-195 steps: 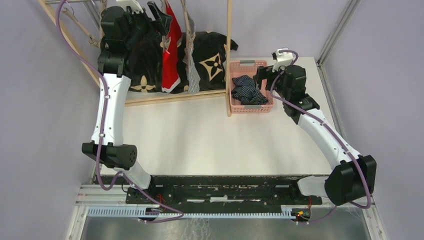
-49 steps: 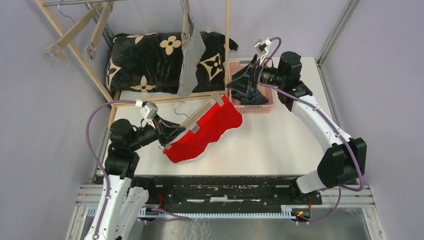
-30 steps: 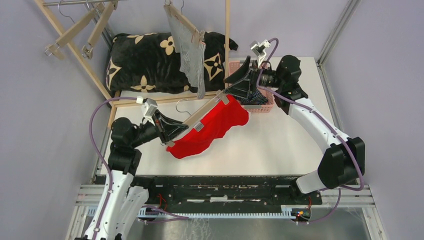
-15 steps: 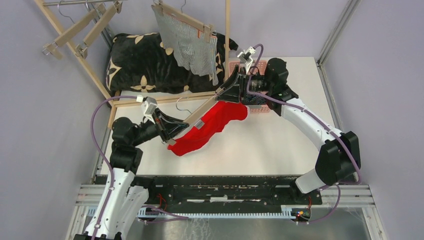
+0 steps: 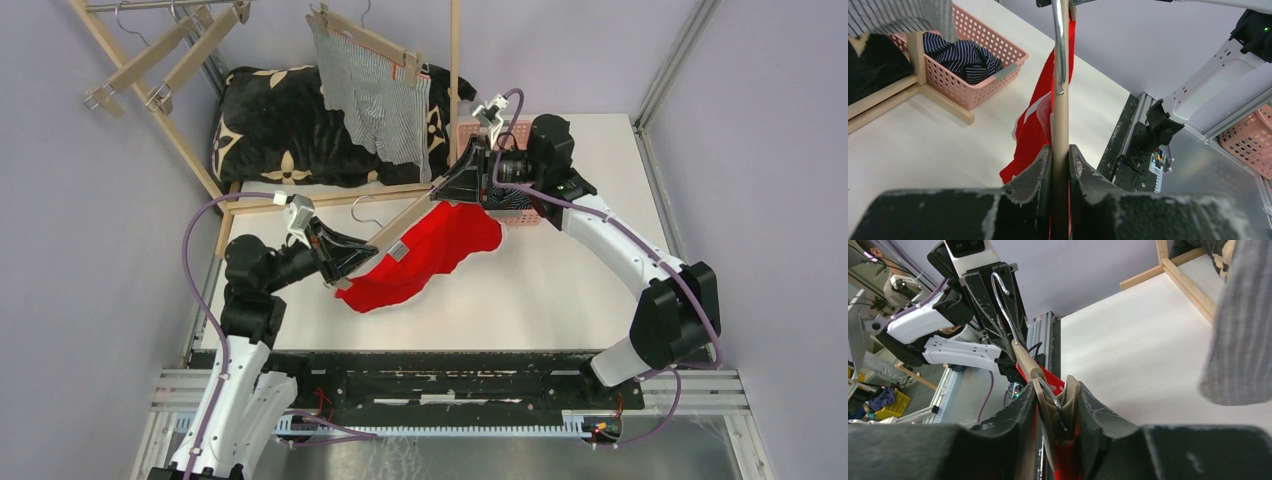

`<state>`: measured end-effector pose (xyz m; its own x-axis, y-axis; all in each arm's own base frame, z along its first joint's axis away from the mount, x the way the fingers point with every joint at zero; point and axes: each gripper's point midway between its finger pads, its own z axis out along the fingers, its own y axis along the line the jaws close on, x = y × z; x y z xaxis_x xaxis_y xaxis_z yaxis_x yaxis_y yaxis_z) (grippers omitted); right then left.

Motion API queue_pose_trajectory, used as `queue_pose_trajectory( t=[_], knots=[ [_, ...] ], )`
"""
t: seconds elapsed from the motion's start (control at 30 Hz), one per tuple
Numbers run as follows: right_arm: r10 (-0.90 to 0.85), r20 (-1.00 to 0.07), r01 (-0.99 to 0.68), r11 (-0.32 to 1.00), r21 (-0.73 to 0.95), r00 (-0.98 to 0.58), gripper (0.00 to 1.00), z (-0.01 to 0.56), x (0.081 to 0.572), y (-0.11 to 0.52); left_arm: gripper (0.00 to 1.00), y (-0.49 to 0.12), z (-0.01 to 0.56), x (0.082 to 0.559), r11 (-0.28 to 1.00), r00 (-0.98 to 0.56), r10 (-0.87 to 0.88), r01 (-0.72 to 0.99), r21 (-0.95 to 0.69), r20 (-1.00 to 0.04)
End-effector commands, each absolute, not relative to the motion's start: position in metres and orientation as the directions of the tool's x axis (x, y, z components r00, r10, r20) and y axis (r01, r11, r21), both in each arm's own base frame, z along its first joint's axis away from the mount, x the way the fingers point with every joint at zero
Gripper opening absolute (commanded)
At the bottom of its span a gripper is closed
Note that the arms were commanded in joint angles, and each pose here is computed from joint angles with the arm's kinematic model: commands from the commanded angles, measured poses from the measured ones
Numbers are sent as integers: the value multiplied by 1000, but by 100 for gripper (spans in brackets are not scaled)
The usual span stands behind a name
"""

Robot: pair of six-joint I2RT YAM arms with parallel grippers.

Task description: Remove the underwear clipped to the hanger

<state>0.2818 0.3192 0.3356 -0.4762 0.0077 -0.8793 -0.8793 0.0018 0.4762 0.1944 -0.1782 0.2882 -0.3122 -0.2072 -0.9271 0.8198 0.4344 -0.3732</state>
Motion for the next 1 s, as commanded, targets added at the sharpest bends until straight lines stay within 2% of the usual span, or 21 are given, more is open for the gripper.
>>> queue_pose_trajectory(
  t=[0.0, 0.07, 0.13, 0.3, 0.33, 0.4, 0.47, 0.57, 0.67, 0.73, 0.87, 0.97],
  knots=[
    [61, -934, -935, 24, 354, -352, 42, 367, 287, 321, 3, -179, 309, 196, 430, -254, -248, 836, -342, -935],
    [75, -938, -939, 32, 341, -338, 54, 373, 289, 321, 3, -179, 309, 195, 429, -251, -249, 837, -339, -935],
    [88, -940, -942, 33, 334, -330, 57, 381, 291, 321, 3, -178, 308, 195, 428, -252, -249, 837, -340, -935],
    [119, -942, -948, 11, 318, -314, 55, 398, 289, 322, 3, -178, 308, 195, 429, -252, -252, 836, -341, -934],
    [122, -942, -949, 6, 315, -312, 51, 400, 289, 322, 3, -178, 308, 195, 429, -255, -252, 835, -344, -934],
    [122, -943, -950, -2, 311, -309, 38, 402, 286, 322, 3, -178, 309, 195, 430, -253, -253, 835, -343, -934],
    [115, -943, -949, -2, 315, -313, 33, 400, 286, 321, 3, -178, 309, 195, 432, -250, -255, 835, -342, -934],
    [107, -940, -945, 3, 327, -325, 40, 395, 286, 321, 3, -178, 311, 195, 433, -244, -261, 835, -339, -934],
    [102, -937, -942, 7, 336, -333, 53, 390, 287, 322, 3, -178, 313, 194, 429, -242, -266, 837, -339, -933],
    [99, -936, -941, 8, 339, -337, 58, 387, 288, 322, 3, -178, 314, 194, 427, -238, -268, 839, -337, -934],
    [94, -934, -938, 3, 346, -344, 59, 384, 288, 323, 3, -178, 317, 193, 428, -231, -276, 840, -334, -933],
    [90, -933, -937, 5, 350, -348, 52, 383, 289, 323, 3, -177, 318, 194, 432, -232, -281, 836, -338, -931]
  ],
)
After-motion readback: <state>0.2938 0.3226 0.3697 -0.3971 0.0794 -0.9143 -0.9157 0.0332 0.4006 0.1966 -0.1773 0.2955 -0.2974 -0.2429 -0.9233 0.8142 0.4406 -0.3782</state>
